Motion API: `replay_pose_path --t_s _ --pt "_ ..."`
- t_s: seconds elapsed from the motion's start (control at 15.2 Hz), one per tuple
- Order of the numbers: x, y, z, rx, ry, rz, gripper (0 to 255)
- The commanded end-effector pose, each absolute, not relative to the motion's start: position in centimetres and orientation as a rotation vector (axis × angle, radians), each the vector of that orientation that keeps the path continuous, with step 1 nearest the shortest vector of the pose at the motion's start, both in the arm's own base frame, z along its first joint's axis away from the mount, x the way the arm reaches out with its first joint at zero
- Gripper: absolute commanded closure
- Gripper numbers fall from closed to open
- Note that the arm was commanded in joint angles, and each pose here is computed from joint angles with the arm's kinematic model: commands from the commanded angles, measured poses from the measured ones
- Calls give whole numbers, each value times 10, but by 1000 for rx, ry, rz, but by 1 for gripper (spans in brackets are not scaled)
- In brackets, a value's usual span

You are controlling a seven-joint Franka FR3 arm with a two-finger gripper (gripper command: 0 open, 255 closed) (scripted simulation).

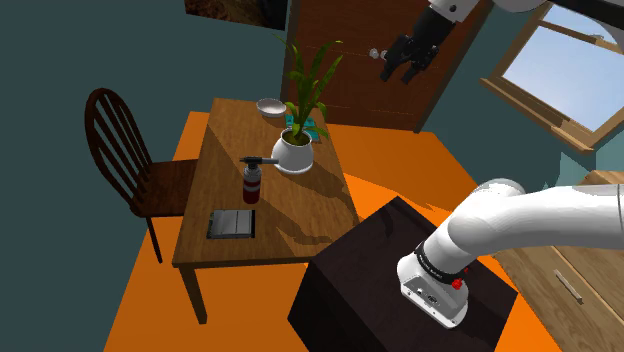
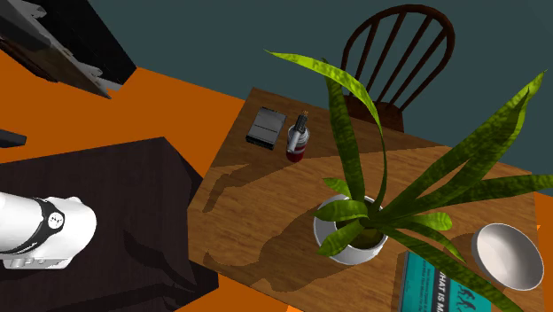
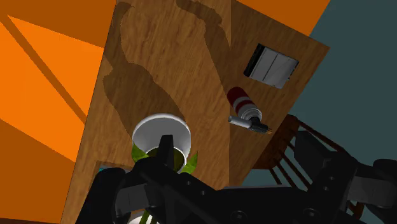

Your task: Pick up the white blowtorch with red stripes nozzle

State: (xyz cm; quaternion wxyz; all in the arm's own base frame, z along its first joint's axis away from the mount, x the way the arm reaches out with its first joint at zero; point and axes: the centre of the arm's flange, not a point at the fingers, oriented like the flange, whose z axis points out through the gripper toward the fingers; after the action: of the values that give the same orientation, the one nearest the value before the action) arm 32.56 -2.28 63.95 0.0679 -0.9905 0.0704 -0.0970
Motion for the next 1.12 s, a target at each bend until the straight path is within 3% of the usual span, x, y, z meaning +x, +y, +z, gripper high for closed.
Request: replay_pose_path --t_s 0.0,1.06 --pt "326 -23 640 -2984 212 -292 0" --pt "493 12 498 -3023 -406 -160 0"
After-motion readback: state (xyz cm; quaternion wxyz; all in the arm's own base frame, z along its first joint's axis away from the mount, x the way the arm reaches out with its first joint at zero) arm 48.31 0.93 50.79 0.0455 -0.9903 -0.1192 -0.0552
